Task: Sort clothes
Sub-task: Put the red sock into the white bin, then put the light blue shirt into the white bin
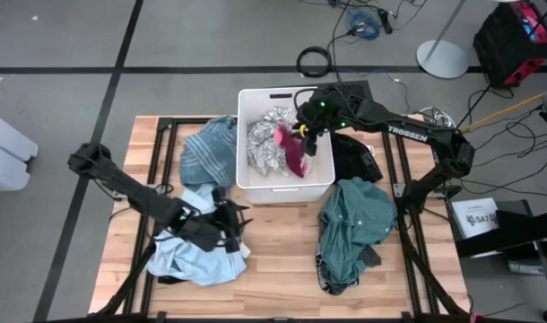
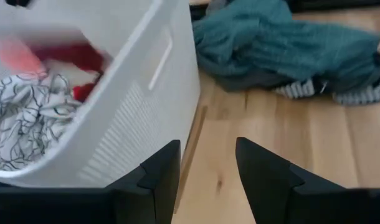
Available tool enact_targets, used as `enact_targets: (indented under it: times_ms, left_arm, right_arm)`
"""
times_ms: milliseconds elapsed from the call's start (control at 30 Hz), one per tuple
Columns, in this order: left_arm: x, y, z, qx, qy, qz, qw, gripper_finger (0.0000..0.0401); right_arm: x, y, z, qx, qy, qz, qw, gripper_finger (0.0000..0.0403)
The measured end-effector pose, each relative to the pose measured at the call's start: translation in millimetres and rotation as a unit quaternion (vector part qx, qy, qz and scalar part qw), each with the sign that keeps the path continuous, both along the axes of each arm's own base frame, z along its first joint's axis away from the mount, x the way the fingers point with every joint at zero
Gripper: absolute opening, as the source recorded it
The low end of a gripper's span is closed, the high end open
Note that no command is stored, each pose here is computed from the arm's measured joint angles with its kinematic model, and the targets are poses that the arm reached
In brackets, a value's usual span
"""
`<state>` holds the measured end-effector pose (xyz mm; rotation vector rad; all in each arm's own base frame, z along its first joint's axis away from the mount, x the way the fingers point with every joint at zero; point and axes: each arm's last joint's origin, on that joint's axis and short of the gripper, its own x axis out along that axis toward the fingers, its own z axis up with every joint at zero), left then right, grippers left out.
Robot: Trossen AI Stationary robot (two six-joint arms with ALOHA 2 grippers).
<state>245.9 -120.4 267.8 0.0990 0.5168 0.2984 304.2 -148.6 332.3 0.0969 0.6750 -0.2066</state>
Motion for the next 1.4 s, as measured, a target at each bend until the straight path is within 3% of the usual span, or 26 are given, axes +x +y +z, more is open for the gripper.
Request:
enact_targets:
  times_ms: [167,300,500,667,867,1133,1400]
  left_arm:
    - [-7,-3,8,-0.009,-0.013,-0.011,1.000,0.0166]
    - [-9,-6,7,-0.008,-0.009,-0.018,1.000,0.0166]
    - [-12,-12,5,-0.031,0.011,-0.061,0.998,0.0166]
    - [-15,-18,4,-0.078,0.027,-0.097,0.992,0.0166]
    - [-20,-26,2,-0.140,0.046,-0.117,0.982,0.0166]
    - [-28,-44,-7,-0.216,0.084,-0.127,0.965,0.0166]
    - [-27,-72,-37,-0.206,0.132,-0.143,0.959,0.0166]
  right_arm:
    - [0,0,3,0.000,0.000,0.000,1.000,0.0182]
    - [-2,1,22,-0.004,-0.008,0.000,1.000,0.0205]
    - [-8,13,64,-0.005,-0.016,0.013,1.000,0.0214]
    - [-12,40,82,0.010,0.012,0.052,0.999,0.0211]
    - [-11,86,73,0.038,0.087,0.121,0.988,0.0211]
    - [-1,155,57,0.059,0.113,0.206,0.970,0.0211]
    - [-7,221,26,0.062,0.172,0.235,0.955,0.0210]
